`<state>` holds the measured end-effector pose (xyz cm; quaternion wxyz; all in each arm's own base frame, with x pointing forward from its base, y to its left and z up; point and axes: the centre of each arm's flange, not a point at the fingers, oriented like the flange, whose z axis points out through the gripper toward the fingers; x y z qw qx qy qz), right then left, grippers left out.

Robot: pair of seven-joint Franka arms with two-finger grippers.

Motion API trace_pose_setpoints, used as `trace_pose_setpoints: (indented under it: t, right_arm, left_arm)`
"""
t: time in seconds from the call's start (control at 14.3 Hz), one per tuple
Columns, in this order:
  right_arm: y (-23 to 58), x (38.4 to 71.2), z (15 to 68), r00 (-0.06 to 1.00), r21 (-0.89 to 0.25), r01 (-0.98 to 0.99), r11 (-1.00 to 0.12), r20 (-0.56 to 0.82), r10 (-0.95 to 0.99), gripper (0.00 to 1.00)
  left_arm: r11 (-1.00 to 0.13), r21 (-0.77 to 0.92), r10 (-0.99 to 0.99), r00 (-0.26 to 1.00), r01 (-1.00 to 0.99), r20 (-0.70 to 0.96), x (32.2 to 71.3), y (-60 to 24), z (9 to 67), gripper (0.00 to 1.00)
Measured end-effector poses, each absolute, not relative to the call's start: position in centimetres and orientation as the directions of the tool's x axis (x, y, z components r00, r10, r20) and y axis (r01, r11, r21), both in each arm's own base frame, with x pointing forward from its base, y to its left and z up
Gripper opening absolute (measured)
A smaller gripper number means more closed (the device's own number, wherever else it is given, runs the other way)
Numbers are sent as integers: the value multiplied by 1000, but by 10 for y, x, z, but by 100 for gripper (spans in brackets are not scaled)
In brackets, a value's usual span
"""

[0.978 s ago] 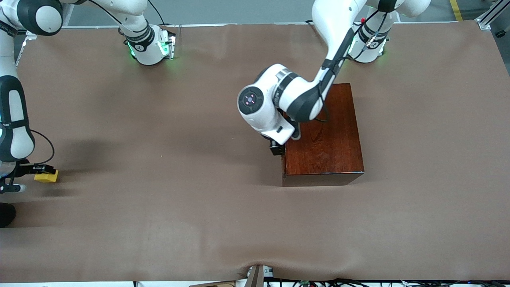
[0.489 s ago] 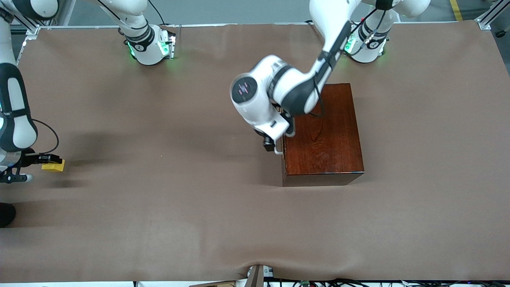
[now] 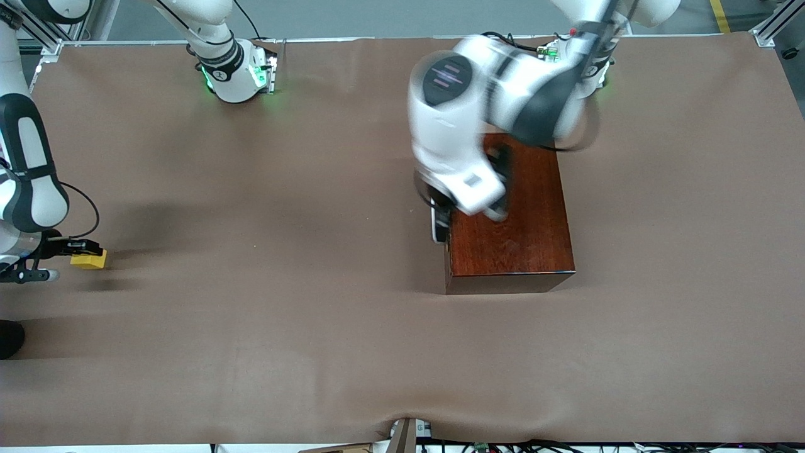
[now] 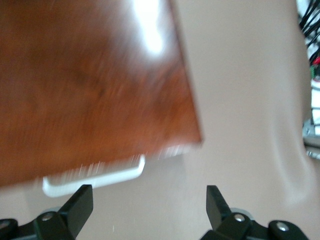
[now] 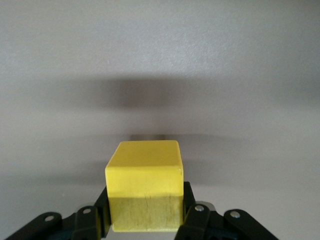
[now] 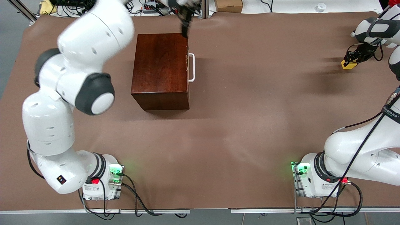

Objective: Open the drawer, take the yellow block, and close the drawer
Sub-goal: 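Release the yellow cube on the table with the right gripper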

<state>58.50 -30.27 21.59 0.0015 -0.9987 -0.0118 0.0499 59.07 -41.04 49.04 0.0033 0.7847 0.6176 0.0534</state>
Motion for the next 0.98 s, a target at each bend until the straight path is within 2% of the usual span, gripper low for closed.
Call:
trace_pose_setpoints:
  t: [0.07,0.14,0.42,0.63,0.84,0.98]
  right_arm:
    - [-303,586,212,996,1,23,-1000,-89,23,56]
    - [-303,587,208,997,7,21,-1000,-77,20,61]
    - [-303,592,202,999,18,17,-1000,-51,16,98]
    - [-298,603,239,999,19,27,-999,-44,26,100]
    - [-271,612,345,998,35,63,-997,-17,63,100]
    - [-246,604,420,996,45,88,-995,-4,88,100]
  left_arm:
    - [-264,61,963,259,963,80,613,-374,491,100]
    - [-286,53,956,281,957,77,634,-337,492,100]
    - [-393,51,919,390,918,63,687,-195,508,100]
    - [-519,28,855,518,854,40,681,-145,526,100]
    - [-667,10,745,667,745,11,647,-111,548,100]
    - [-762,22,648,762,648,-3,618,-67,568,100]
